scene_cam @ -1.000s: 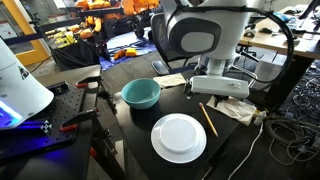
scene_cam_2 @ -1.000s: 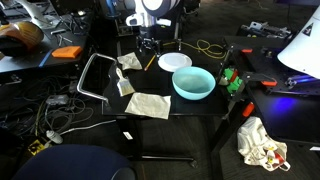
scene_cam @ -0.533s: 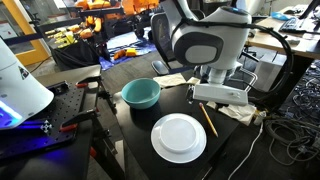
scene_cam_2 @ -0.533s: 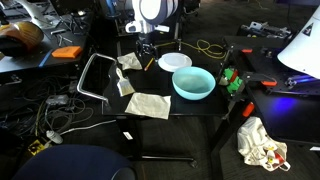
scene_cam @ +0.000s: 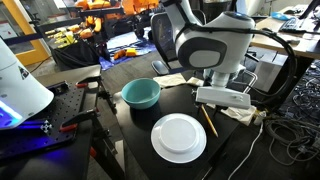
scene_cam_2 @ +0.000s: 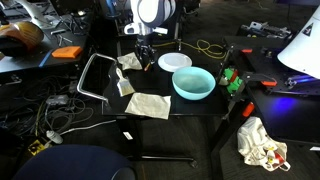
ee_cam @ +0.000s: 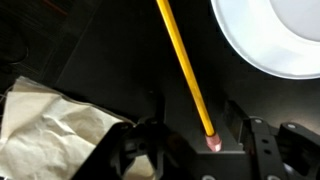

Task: Put the pencil in the bowl

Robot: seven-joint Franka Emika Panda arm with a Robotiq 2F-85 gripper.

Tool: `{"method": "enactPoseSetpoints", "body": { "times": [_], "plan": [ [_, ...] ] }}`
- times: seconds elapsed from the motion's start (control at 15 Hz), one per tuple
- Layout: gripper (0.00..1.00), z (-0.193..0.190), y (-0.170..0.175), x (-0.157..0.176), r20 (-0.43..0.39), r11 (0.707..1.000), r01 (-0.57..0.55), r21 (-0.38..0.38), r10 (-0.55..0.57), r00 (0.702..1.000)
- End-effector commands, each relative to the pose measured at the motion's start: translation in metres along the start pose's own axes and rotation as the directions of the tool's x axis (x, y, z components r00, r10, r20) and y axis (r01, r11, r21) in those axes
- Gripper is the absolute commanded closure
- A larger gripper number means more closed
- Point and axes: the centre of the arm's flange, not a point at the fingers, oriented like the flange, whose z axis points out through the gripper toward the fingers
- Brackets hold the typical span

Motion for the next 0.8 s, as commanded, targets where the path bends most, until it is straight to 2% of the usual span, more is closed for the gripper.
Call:
{"method": "enactPoseSetpoints", "body": {
  "times": [0.0,0.27,0.47,0.73],
  "plan": [
    [0.69,-0.003,0.007,0.002,-0.008,0.999,-0.032,-0.001,0.032,0.999],
    [0.98,-0.011,0.007,0.000,-0.012,0.998,-0.053,-0.018,0.053,0.999],
    [1.00,-0.029,0.002,-0.001,-0.006,0.997,-0.070,-0.039,0.070,0.998],
    [0.98,-0.076,-0.004,-0.001,0.004,0.988,-0.121,-0.092,0.122,0.993]
  ]
}}
